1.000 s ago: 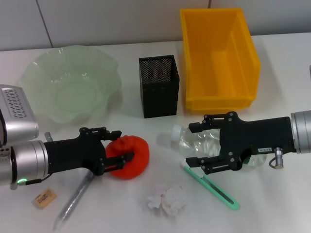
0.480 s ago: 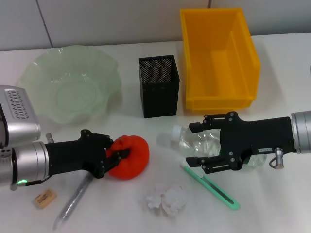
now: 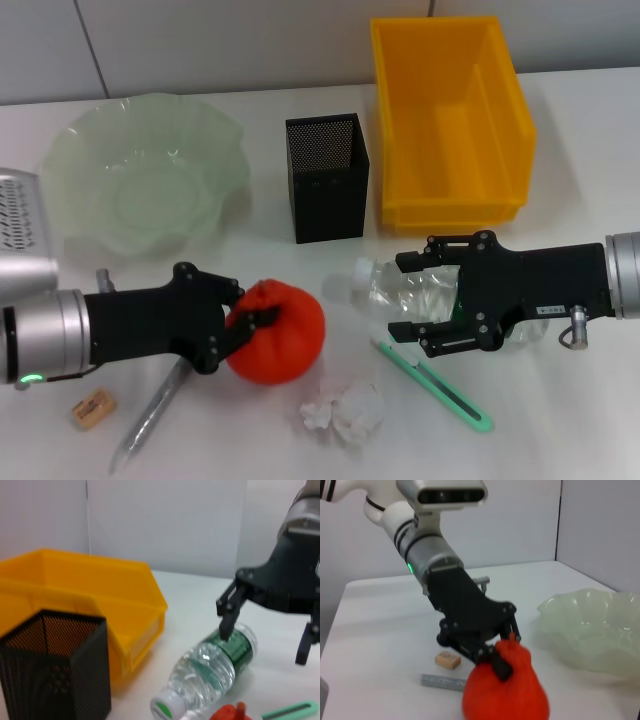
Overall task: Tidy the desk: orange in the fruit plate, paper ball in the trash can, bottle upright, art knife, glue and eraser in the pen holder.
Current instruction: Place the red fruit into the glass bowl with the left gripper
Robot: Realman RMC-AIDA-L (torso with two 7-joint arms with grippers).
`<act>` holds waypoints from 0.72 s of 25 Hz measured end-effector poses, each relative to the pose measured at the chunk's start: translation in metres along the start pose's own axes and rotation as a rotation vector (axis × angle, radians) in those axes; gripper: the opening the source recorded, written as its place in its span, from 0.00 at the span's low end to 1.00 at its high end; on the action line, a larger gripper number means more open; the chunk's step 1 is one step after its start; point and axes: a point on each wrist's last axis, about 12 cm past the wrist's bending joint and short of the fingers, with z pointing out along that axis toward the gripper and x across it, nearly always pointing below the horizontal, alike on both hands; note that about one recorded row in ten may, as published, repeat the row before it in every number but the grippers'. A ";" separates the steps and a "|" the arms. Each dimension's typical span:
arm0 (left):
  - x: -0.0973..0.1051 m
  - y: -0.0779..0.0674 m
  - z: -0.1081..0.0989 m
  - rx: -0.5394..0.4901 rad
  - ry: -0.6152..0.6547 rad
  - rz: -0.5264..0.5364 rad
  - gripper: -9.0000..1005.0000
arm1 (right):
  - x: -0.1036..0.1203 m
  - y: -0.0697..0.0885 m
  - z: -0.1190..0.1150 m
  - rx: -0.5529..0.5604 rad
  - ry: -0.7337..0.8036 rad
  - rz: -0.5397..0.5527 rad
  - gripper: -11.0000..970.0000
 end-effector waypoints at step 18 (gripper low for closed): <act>-0.041 0.041 -0.051 -0.351 -0.298 -0.007 0.07 | 0.006 0.004 0.000 -0.002 0.000 0.019 0.81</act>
